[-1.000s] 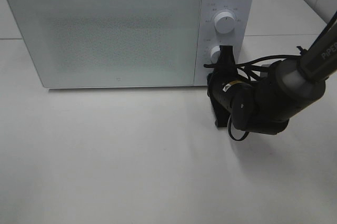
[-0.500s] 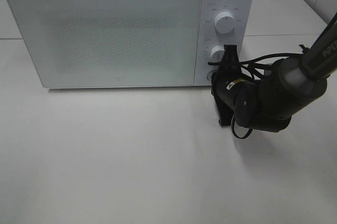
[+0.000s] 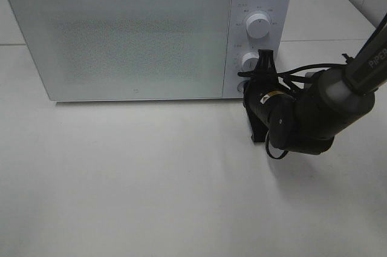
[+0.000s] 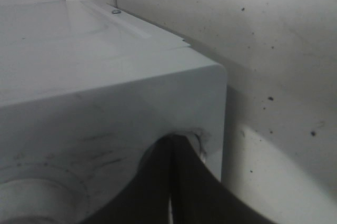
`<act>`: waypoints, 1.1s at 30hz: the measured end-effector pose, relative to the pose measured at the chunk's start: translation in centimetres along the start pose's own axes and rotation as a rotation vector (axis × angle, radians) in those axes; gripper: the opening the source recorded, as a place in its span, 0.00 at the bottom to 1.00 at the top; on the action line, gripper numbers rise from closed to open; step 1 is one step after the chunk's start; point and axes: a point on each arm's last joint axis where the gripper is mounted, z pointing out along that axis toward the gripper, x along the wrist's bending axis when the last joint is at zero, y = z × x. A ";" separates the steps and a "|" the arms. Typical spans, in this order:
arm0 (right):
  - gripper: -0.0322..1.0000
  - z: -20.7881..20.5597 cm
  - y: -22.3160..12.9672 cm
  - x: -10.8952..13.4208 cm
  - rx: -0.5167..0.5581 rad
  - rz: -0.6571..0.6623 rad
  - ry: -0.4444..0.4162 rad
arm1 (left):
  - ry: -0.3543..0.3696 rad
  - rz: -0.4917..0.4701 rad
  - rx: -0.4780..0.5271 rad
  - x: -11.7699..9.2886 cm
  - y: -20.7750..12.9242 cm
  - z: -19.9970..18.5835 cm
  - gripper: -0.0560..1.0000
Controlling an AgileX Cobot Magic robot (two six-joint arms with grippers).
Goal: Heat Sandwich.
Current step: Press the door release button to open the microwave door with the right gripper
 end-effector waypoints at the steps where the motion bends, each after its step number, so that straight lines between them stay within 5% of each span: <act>1: 0.04 0.0 0.0 0.0 0.000 0.001 0.000 | 0.000 0.000 0.000 0.0 0.0 0.0 0.99; 33: 0.04 1.3 -1.0 -0.2 -0.022 0.038 -0.026 | 0.000 0.000 0.000 0.0 0.0 0.0 0.99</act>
